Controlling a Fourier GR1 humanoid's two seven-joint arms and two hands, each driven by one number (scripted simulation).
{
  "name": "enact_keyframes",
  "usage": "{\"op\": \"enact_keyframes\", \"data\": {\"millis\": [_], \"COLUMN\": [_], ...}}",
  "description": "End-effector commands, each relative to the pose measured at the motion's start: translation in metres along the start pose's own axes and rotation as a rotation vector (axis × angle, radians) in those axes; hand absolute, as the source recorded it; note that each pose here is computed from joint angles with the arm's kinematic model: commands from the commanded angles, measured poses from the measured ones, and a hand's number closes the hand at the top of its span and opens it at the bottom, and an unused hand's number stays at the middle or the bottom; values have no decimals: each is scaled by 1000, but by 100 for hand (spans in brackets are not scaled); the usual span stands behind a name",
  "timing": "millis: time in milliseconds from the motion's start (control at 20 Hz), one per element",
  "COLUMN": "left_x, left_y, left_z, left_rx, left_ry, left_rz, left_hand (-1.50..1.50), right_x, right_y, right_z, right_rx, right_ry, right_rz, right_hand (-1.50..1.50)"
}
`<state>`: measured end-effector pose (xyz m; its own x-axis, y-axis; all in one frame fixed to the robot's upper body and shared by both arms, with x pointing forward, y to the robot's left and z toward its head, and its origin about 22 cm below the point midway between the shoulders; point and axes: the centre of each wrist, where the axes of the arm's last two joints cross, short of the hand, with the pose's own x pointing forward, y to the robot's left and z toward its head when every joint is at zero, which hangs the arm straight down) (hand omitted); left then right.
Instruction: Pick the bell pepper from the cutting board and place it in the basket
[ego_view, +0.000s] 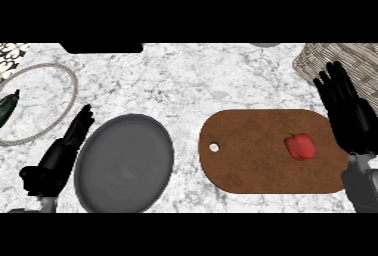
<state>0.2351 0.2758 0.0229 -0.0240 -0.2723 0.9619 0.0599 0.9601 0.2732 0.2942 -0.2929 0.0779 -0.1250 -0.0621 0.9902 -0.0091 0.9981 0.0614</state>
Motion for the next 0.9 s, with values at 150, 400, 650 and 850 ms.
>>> {"op": "enact_keyframes", "data": {"millis": [150, 400, 650, 850], "left_x": [1, 5, 11, 2], "left_y": [24, 20, 45, 40], "left_z": [-17, -28, -46, -42], "left_rx": [75, 61, 119, 117], "left_ry": [83, 145, 209, 220], "left_rz": [21, 83, 106, 112], "left_hand": [0, 0, 0, 0], "right_x": [62, 112, 62, 99], "right_y": [-6, 46, 72, 84], "right_z": [-53, -47, -1, 12], "right_rx": [352, 923, 928, 872], "right_ry": [-237, -477, -639, -546], "right_rz": [-124, 238, 252, 367], "right_hand": [150, -150, -150, -150]}}
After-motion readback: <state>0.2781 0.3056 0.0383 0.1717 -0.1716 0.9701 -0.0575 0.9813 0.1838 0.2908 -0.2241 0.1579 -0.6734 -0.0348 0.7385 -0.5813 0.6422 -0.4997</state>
